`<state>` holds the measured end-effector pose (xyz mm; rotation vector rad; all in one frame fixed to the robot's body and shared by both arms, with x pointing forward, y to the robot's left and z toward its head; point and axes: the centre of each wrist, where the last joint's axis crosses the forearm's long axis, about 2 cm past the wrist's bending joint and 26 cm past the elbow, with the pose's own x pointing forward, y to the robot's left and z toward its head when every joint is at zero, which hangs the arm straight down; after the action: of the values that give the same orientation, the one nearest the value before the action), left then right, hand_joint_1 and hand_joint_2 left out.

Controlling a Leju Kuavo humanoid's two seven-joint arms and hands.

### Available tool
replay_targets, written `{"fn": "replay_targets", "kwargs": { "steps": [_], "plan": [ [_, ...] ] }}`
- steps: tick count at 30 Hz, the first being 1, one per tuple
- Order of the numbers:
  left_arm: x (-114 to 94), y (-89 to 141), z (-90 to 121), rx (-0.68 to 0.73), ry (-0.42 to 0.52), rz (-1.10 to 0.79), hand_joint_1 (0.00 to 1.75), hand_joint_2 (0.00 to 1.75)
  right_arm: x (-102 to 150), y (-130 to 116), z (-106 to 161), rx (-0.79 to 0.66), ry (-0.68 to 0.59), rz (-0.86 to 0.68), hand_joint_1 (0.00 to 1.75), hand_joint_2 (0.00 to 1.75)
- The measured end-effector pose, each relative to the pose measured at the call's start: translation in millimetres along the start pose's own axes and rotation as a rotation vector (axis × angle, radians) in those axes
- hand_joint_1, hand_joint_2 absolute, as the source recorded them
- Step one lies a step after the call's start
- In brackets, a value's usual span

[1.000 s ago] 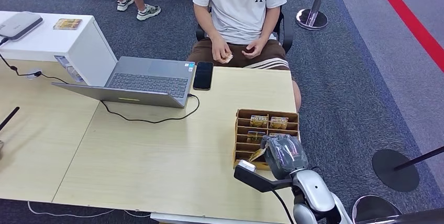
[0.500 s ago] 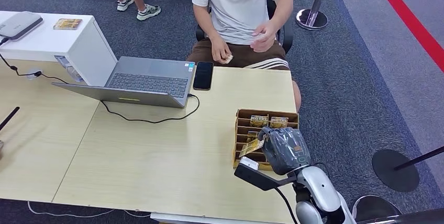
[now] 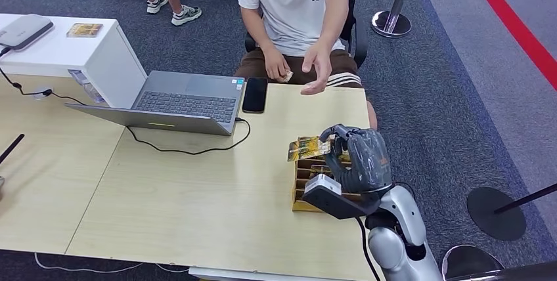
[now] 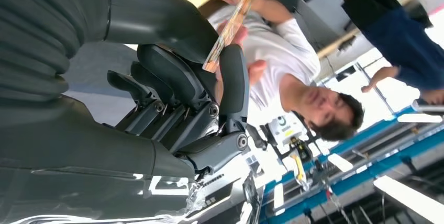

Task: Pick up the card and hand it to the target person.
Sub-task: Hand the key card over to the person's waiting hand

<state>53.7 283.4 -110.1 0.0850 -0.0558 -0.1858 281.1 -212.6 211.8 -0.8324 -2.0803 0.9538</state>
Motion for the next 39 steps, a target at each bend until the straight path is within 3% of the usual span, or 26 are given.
{"fn": "replay_targets", "kwargs": {
  "steps": [7,14,26,39],
  "plan": [
    [0.4,-1.3,0.1,-0.002,0.000,-0.011,0.00,1.75,2.3,0.9,-10.3,-0.107,-0.022,-0.042,1.71,1.75],
    [1.3,-2.6,0.3,-0.003,0.014,-0.033,0.00,1.75,0.9,17.9,-9.9,-0.229,-0.026,-0.088,1.71,1.75],
    [3.5,-5.0,0.8,-0.004,0.016,-0.029,0.00,1.75,-3.7,43.7,-14.8,-0.285,0.000,-0.110,1.71,1.75],
    [3.9,-4.7,0.8,-0.009,-0.002,-0.025,0.00,1.75,-11.6,75.1,-27.9,-0.235,0.054,-0.143,1.71,1.75]
  ]
}}
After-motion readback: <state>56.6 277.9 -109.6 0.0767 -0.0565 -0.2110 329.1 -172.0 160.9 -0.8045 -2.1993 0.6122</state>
